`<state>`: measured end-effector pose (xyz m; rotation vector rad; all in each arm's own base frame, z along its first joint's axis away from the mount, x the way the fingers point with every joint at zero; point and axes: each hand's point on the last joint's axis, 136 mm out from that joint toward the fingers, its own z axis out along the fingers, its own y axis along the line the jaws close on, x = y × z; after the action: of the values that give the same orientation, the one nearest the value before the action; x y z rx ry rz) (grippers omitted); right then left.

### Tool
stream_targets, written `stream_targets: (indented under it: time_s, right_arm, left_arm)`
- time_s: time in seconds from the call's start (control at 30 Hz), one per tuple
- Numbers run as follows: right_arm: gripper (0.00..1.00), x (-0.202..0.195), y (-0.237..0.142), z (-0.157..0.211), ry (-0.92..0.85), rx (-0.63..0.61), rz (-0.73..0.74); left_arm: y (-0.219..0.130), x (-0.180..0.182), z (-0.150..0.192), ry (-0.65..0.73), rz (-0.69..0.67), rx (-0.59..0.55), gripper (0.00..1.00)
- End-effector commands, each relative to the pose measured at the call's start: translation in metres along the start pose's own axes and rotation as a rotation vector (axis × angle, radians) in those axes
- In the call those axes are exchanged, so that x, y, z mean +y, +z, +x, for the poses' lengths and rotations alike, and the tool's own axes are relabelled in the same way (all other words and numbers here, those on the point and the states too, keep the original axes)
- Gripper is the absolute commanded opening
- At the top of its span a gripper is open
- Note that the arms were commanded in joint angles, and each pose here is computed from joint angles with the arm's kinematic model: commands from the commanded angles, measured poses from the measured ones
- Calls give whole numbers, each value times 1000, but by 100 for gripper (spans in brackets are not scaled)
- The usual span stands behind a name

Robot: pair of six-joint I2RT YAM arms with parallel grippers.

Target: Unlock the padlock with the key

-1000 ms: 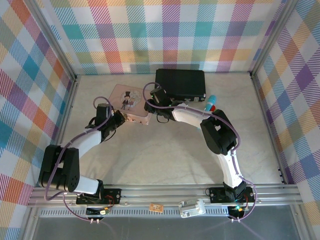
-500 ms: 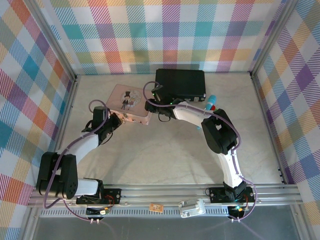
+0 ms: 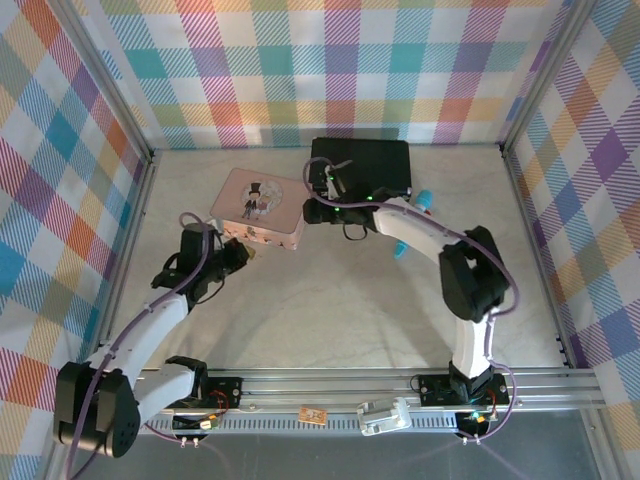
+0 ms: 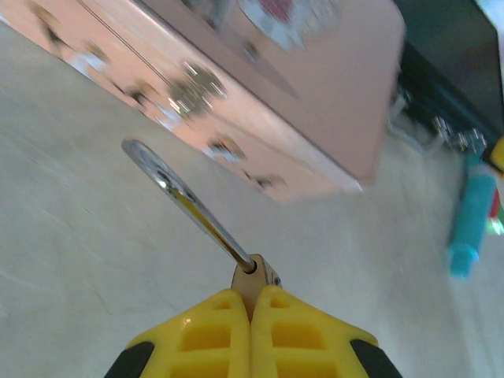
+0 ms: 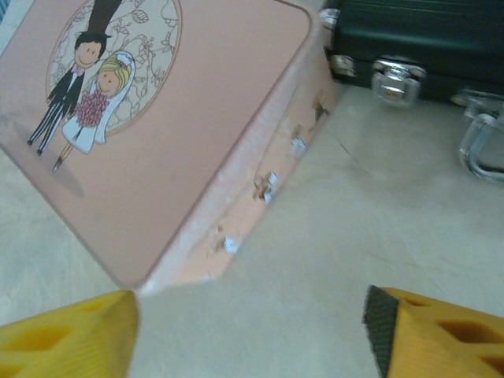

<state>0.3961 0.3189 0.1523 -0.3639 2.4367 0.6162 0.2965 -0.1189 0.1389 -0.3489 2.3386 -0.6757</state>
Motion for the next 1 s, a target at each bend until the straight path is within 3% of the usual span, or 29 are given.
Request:
stream_targets:
  time_s: [0.0,0.13,0.37,0.57,0.63,0.8,0.97]
  right_arm:
    - [84,-16,-20,38,-93,88,42]
    - [98,-45,-40,60,-106,100,147]
    - [99,-84,-68,82,-36,91,242]
    - [99,-114,-86,88,21,31,298]
    - [99,-121,-90,86,1,-10,305]
    - [99,-159,-101,78,10,-74,374]
    - [99,-207,-113,65,53,-151,479]
  left_arm:
    - [6,-16,35,94,3,79,0]
    - [29,-55,62,190,62,93,0]
    - [81,-117,117,305,144,215,0]
    - [111,-122,157,284,150,332,0]
    - [114,-118,157,291,124,332,10]
    - [112,-113,143,343,42,307,56]
    - [98,-111,118,401,-36,242,69]
